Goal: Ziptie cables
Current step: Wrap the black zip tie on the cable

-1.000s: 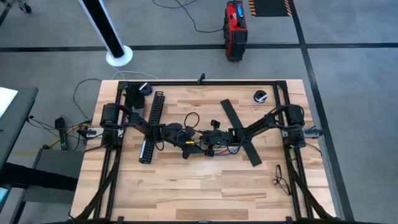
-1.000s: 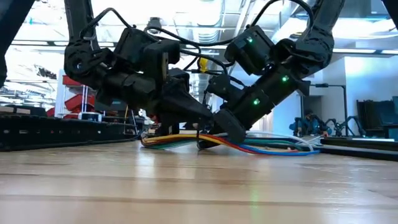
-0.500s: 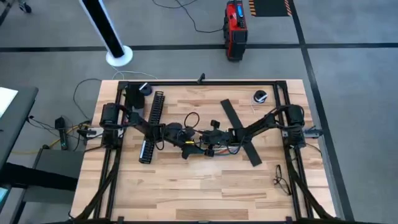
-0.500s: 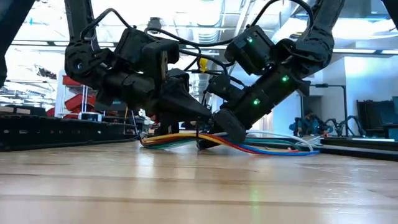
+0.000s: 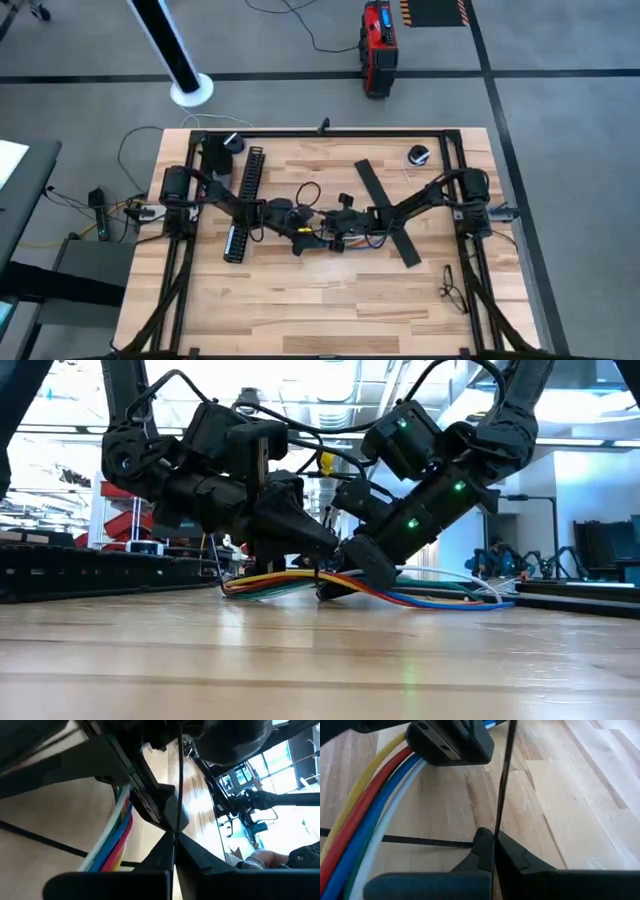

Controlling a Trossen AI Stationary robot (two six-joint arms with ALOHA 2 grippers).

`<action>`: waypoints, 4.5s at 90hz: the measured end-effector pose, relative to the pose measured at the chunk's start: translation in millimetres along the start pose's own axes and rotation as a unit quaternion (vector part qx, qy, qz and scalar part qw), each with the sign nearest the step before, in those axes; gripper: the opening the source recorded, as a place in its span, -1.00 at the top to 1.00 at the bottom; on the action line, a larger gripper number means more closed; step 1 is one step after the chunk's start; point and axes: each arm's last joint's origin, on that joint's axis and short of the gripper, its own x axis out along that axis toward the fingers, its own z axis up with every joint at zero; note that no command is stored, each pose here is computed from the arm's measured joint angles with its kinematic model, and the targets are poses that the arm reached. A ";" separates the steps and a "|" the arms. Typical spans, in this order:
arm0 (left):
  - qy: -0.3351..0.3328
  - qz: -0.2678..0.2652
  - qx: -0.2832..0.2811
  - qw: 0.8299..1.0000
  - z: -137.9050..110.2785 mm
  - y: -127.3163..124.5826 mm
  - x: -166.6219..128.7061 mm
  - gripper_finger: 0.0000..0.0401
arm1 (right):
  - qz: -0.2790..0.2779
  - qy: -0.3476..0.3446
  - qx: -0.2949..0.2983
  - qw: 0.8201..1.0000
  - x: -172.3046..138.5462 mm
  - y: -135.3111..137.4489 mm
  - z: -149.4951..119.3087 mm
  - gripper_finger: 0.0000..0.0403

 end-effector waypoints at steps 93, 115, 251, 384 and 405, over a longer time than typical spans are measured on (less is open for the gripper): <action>0.003 -0.005 -0.048 0.999 3.0 2.3 -1.7 1.00 | 0.010 -0.001 0.001 1.000 0.1 0.3 0.2 1.00; 0.004 -0.007 -0.059 0.998 3.9 1.7 -0.9 1.00 | 0.011 -0.005 -0.011 1.000 0.8 0.7 5.0 1.00; -0.014 0.001 -0.061 0.998 1.9 -3.1 2.5 1.00 | -0.025 -0.013 -0.006 1.000 -1.8 7.0 7.5 1.00; -0.025 -0.040 -0.079 0.996 11.9 -3.8 -1.1 1.00 | -0.056 -0.047 -0.027 0.997 -20.7 14.3 24.8 1.00; -0.028 -0.041 -0.086 0.995 17.6 1.0 -4.5 1.00 | -0.057 -0.050 -0.033 0.997 -23.0 19.6 24.7 1.00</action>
